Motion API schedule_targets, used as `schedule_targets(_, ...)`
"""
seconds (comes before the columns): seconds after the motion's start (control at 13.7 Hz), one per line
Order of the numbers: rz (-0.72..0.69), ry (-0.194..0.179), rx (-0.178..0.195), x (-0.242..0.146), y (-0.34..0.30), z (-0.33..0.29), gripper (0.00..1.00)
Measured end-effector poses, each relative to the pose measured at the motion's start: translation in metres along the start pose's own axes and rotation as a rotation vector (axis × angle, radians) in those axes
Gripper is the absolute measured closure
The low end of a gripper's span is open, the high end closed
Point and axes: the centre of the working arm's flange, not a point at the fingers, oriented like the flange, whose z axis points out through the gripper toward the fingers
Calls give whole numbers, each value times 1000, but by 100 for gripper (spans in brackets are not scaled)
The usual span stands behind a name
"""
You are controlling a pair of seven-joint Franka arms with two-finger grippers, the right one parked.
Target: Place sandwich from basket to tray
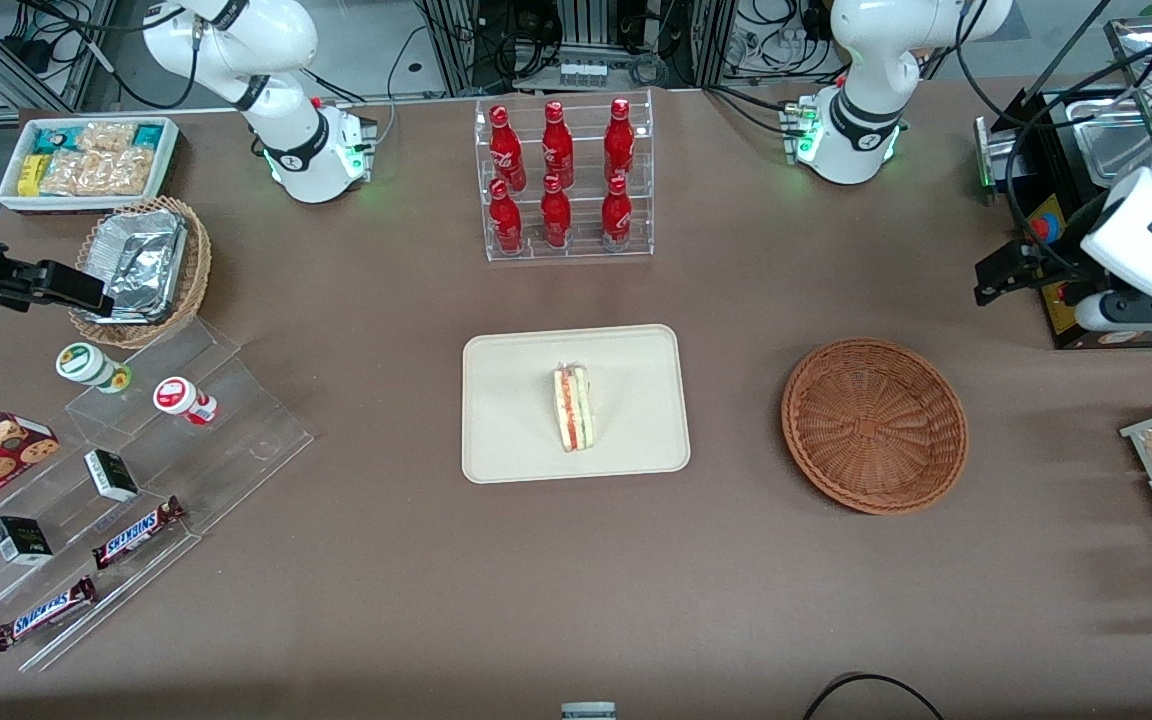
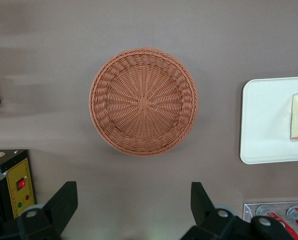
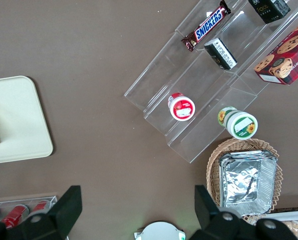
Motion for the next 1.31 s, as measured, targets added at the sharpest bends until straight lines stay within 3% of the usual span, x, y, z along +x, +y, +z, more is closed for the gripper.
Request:
schedule_targets(0.44, 47, 48, -5, 9, 24, -8, 0)
schedule_targets(0.73, 87, 56, 77, 14, 38, -5, 0)
schedule_targets(1.31, 64, 29, 56, 8, 15, -12, 0)
